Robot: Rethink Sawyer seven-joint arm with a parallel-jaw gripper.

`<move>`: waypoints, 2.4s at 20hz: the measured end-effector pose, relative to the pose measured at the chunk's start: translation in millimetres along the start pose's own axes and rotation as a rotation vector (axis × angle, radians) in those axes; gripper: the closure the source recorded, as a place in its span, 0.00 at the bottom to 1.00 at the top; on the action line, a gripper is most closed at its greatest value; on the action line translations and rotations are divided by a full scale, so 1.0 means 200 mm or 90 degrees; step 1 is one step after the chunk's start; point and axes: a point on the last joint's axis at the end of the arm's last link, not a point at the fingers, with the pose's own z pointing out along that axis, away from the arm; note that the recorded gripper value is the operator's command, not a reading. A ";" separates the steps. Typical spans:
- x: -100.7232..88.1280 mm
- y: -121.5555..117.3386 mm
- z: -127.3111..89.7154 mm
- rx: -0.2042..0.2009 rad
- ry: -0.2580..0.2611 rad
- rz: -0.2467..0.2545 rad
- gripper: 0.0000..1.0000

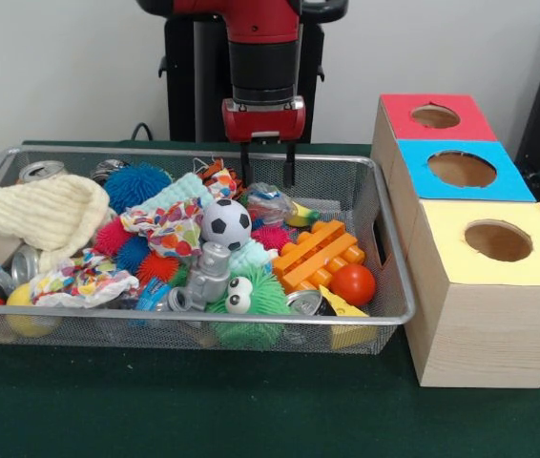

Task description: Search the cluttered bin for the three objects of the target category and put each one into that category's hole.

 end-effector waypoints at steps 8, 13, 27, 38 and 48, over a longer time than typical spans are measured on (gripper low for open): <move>0.00 0.00 0.00 0.000 0.001 0.001 0.00; 0.00 -0.03 0.00 0.001 0.000 0.007 0.00; -0.01 -0.11 -0.01 0.000 -0.006 0.032 0.00; -0.04 -0.14 -0.02 0.009 0.025 0.038 0.00; -0.12 -0.17 -0.05 0.023 0.052 0.040 0.00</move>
